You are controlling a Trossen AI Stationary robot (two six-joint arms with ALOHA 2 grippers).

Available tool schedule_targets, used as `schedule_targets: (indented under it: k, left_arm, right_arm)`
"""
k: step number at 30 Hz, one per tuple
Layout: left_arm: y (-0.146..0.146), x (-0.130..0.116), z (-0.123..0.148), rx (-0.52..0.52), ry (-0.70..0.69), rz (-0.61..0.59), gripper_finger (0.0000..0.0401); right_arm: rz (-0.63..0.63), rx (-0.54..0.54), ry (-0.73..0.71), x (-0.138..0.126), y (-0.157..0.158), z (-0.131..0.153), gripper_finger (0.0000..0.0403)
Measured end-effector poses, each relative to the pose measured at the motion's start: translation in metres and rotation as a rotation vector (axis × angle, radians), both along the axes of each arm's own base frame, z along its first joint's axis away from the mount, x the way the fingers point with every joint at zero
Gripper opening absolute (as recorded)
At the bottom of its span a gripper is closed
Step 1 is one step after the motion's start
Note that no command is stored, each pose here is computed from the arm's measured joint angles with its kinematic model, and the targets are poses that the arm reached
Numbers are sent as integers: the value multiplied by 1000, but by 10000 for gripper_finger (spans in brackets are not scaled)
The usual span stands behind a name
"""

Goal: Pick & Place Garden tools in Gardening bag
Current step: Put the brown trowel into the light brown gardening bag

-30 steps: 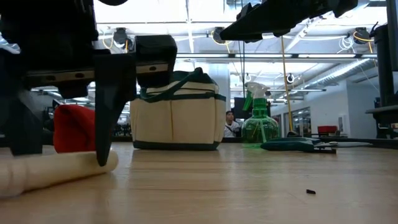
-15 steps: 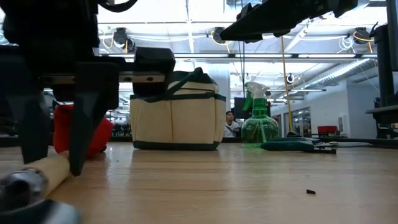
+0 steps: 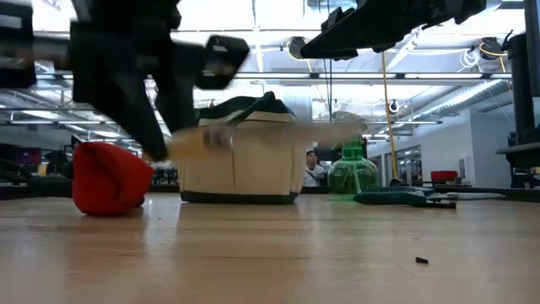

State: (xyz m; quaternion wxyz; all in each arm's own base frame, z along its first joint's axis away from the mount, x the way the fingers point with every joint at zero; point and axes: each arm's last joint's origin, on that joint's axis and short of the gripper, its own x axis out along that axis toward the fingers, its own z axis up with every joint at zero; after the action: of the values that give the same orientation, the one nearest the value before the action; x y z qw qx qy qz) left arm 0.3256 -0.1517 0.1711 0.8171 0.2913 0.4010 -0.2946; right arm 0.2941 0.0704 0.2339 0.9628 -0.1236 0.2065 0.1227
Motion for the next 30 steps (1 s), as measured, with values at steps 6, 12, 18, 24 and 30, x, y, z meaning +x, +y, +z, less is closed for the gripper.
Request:
schedule_targets:
  k: [6, 12, 18, 24, 30]
  left_arm:
    - [22, -11, 51, 5, -131, 176, 67]
    - [54, -36, 93, 127, -201, 318, 66]
    - [91, -41, 107, 291, -242, 448, 66]
    - [135, -29, 102, 392, -213, 515, 66]
    - [169, -32, 98, 444, -141, 600, 66]
  right_arm:
    - [-2, -7, 21, -1, 0, -2, 151]
    - [-4, -21, 63, -3, -1, -6, 151]
    - [-25, -40, 111, -5, -3, -10, 151]
    - [-27, -41, 109, -5, -3, -10, 151]
    - [-26, -41, 111, -5, -3, -10, 151]
